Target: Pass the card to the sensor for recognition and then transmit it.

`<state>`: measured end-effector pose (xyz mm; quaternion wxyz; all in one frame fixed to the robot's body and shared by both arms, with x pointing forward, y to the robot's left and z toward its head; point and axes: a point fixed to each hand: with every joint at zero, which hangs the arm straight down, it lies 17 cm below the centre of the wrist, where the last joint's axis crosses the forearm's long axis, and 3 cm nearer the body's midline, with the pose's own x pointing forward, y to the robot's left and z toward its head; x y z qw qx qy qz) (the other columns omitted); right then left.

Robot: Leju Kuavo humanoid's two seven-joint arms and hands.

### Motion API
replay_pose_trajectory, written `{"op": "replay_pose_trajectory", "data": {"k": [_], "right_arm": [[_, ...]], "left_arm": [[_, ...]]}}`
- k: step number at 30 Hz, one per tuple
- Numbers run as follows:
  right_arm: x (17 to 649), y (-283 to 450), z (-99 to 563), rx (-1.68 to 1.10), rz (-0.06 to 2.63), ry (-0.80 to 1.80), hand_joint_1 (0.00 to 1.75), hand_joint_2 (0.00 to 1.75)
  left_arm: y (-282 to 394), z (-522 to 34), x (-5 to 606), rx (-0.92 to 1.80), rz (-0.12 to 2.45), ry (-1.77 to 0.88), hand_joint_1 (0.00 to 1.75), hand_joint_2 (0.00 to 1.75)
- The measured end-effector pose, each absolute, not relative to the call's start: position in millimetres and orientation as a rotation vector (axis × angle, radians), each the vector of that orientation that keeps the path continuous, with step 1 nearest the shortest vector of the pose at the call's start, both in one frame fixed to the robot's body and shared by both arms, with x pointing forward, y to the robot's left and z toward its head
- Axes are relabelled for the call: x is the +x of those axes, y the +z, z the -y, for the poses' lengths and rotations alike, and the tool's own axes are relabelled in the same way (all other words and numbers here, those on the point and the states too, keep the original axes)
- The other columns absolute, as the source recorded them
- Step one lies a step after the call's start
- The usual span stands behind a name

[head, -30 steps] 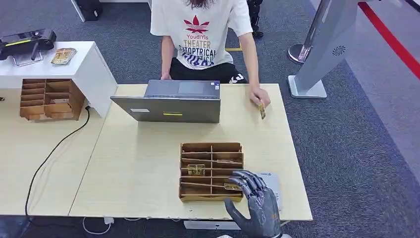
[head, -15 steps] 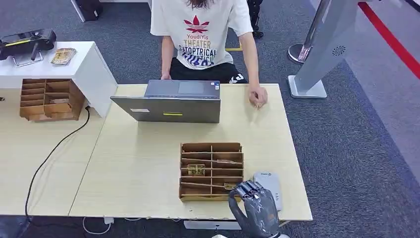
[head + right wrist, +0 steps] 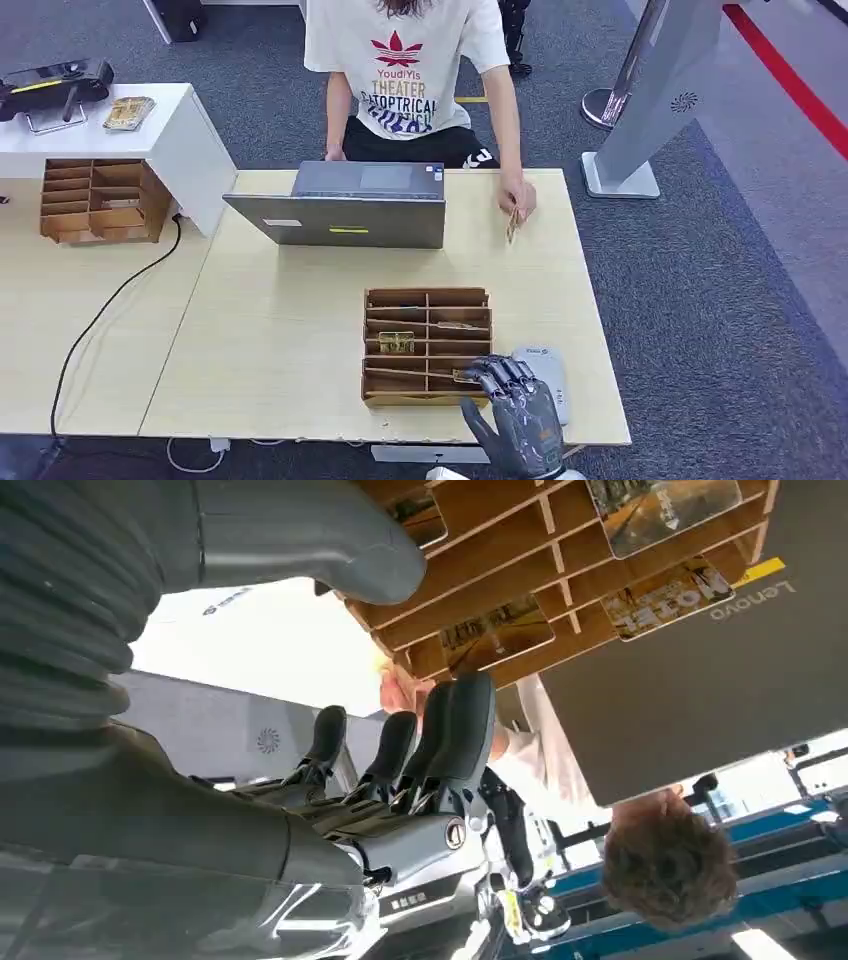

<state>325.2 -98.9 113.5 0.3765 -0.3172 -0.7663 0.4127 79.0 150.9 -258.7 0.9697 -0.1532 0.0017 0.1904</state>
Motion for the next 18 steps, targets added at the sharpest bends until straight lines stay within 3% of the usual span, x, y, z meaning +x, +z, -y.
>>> {"op": "replay_pose_trajectory", "data": {"k": [1,4,8,10,18], "right_arm": [[325.6,112.8,99.3,-0.813,1.957,1.056,0.75,1.75],[326.7,111.4,99.9,-0.817,1.953,1.06,0.8,1.75],[328.0,109.2,100.4,-0.819,1.947,1.067,0.7,1.75],[329.6,108.4,100.8,-0.822,1.945,1.071,0.75,1.75],[335.5,102.9,103.1,-0.832,1.929,1.086,0.7,1.75]], "left_arm": [[-258.7,-150.8,78.6,-0.31,-0.005,0.383,0.0,0.0],[-258.7,-150.8,78.3,-0.31,-0.006,0.38,0.0,0.0],[-258.7,-150.6,77.9,-0.31,-0.008,0.377,0.0,0.0],[-258.8,-150.6,77.7,-0.309,-0.008,0.376,0.0,0.0],[-258.8,-150.5,77.3,-0.309,-0.009,0.371,0.0,0.0]]}}
